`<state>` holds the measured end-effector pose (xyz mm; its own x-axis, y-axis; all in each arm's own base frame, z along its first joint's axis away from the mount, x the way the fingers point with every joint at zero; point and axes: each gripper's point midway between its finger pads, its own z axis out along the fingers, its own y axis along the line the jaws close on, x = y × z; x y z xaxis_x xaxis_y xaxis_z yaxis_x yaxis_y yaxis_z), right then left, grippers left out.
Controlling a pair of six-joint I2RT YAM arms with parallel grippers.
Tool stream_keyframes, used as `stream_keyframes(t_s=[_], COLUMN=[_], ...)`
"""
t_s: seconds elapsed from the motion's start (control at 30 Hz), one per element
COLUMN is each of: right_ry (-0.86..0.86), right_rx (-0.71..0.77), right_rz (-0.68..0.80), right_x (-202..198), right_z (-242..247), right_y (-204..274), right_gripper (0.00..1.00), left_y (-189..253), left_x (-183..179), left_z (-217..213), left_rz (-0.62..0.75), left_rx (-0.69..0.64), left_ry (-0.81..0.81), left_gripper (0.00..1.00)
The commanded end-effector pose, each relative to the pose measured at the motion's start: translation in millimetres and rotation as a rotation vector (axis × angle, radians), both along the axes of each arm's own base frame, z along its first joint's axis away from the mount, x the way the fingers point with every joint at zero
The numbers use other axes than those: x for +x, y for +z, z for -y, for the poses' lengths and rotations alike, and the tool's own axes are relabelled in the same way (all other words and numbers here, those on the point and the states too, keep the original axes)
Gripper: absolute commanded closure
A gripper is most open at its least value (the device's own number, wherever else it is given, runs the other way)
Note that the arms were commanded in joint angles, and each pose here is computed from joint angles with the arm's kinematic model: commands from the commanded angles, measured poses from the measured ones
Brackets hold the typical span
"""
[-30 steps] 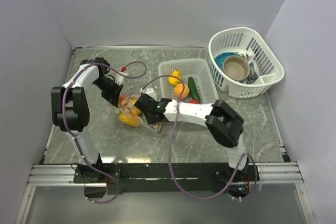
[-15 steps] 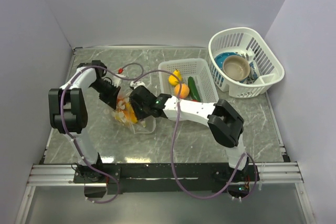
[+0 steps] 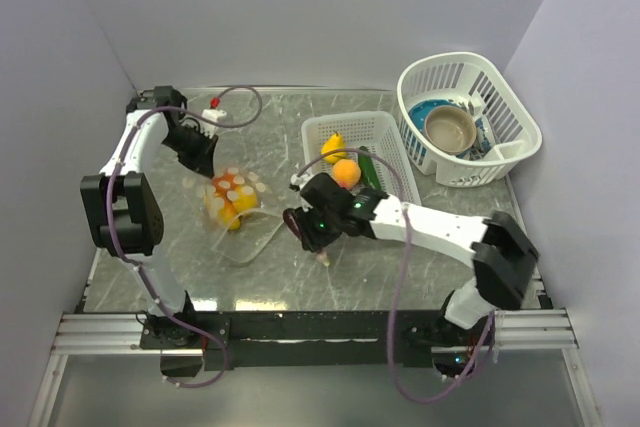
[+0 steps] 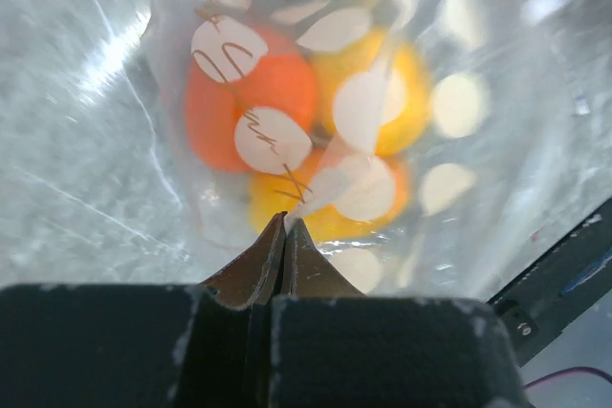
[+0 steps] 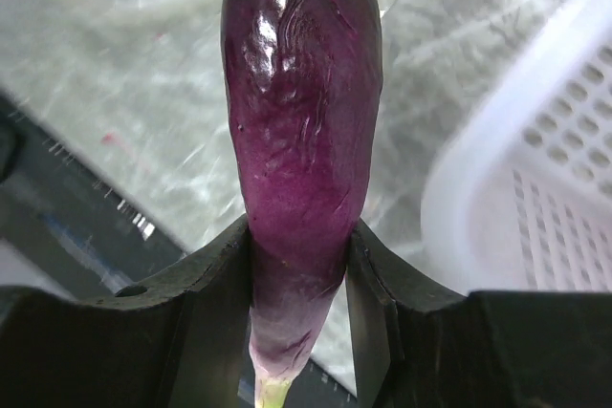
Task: Open the zip-top bag and remove the fake food
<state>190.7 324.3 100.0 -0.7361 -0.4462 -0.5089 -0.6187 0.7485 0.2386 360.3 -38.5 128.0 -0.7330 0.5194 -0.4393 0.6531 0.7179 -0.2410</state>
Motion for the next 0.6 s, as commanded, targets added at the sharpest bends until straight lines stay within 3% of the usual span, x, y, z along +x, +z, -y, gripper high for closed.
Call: stream_keyframes(t_s=[0.0, 0.1, 0.2, 0.3, 0.47, 0.57], right_ry=[0.009, -0.101, -0.386, -0.624, -0.800, -0.813], right_rx=[0.102, 0.095, 0.032, -0.047, -0.207, -0.242], right_rz=[0.101, 0.184, 0.351, 0.414, 0.402, 0.414], right_x=[3, 26, 74, 113, 158, 175], right_z=[5, 21, 62, 105, 139, 138], right_y=[44, 58, 74, 82, 56, 47], right_gripper=[1.00, 1.00, 1.00, 1.00, 1.00, 1.00], left_y=[53, 61, 62, 69, 99, 91], left_x=[-9, -19, -28, -36, -34, -39], left_z=[20, 31, 41, 45, 48, 48], left_rz=[0.068, 0.059, 0.046, 0.033, 0.103, 0.085], left_rx=[-0.098, -0.138, -0.162, -0.185, -0.201, -0.196], left_ry=[-0.038, -0.068, -0.092, -0.108, -0.106, -0.113], left_gripper=[0.99, 0.99, 0.99, 0.99, 0.99, 0.99])
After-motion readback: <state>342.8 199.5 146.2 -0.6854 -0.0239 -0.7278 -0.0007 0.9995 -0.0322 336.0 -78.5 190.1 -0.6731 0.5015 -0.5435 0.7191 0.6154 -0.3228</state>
